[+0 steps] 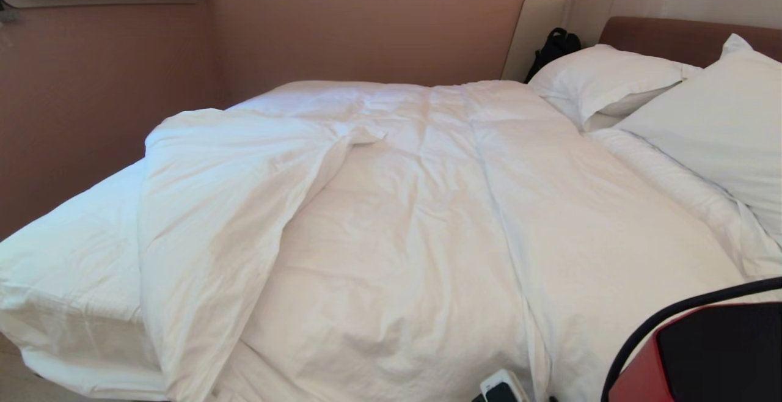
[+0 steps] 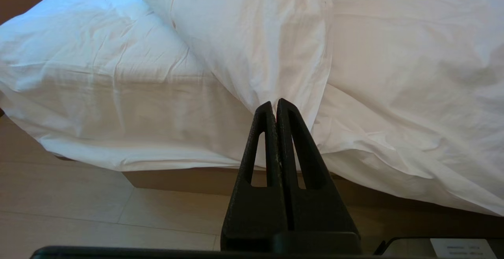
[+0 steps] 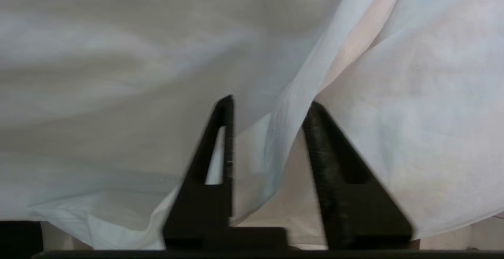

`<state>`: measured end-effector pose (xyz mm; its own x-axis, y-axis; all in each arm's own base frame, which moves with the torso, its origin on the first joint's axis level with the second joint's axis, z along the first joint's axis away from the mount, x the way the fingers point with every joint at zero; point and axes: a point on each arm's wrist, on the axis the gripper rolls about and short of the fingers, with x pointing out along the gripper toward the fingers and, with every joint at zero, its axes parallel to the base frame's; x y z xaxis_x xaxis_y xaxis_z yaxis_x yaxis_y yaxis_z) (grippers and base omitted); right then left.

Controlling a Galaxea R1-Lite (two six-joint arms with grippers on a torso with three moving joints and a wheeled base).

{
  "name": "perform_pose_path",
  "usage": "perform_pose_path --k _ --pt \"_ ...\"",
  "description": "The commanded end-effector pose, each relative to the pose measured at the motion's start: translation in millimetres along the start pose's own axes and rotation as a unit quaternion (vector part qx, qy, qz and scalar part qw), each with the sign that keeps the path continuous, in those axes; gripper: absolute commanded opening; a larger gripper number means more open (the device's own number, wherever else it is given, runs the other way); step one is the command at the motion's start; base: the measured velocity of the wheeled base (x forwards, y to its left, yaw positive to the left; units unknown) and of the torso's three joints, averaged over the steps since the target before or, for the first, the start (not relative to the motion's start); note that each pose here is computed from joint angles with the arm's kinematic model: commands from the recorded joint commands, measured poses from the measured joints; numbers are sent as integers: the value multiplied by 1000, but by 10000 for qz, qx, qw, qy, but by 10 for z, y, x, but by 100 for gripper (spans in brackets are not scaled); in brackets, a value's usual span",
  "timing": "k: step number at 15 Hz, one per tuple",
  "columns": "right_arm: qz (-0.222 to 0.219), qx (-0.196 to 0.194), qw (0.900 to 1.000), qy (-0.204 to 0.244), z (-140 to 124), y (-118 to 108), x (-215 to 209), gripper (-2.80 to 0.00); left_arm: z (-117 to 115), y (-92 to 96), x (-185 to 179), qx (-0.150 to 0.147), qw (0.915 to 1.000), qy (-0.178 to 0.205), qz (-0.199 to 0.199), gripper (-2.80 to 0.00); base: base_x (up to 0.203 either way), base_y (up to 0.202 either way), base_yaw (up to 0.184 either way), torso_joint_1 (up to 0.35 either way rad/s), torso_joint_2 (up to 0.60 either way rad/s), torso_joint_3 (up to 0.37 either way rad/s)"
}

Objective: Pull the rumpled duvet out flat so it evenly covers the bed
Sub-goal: Flatten the corners of the folded blanket

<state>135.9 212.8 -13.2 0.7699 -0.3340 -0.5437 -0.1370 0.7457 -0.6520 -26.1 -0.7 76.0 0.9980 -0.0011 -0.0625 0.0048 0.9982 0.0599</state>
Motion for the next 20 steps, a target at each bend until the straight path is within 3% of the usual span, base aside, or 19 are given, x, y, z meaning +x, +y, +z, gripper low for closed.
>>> perform_pose_path --k 1,5,8,11,16,17,20 --pt "-33 7 10000 -24 -11 -17 -9 0 1 0 1 1 10000 2 5 -280 0 0 0 0 0 0" --pt "159 182 9995 -190 62 -46 -110 0 1 0 1 1 10000 4 5 -280 0 0 0 0 0 0" --pt "907 502 9934 -481 240 -133 -396 0 0 0 1 1 10000 9 5 -280 0 0 0 0 0 0" --pt "1337 922 9811 -1050 633 -312 -682 0 0 0 0 1 10000 6 5 -280 0 0 0 0 0 0" --pt "1356 1388 9723 -1304 939 -576 -784 0 0 0 1 1 10000 10 5 -280 0 0 0 0 0 0" --pt "1246 1524 9725 -1248 990 -665 -725 -280 0 0 0 1 10000 3 5 -280 0 0 0 0 0 0" --pt "995 1770 9732 -1080 1044 -827 -569 -280 0 0 1 1 10000 10 5 -280 0 0 0 0 0 0"
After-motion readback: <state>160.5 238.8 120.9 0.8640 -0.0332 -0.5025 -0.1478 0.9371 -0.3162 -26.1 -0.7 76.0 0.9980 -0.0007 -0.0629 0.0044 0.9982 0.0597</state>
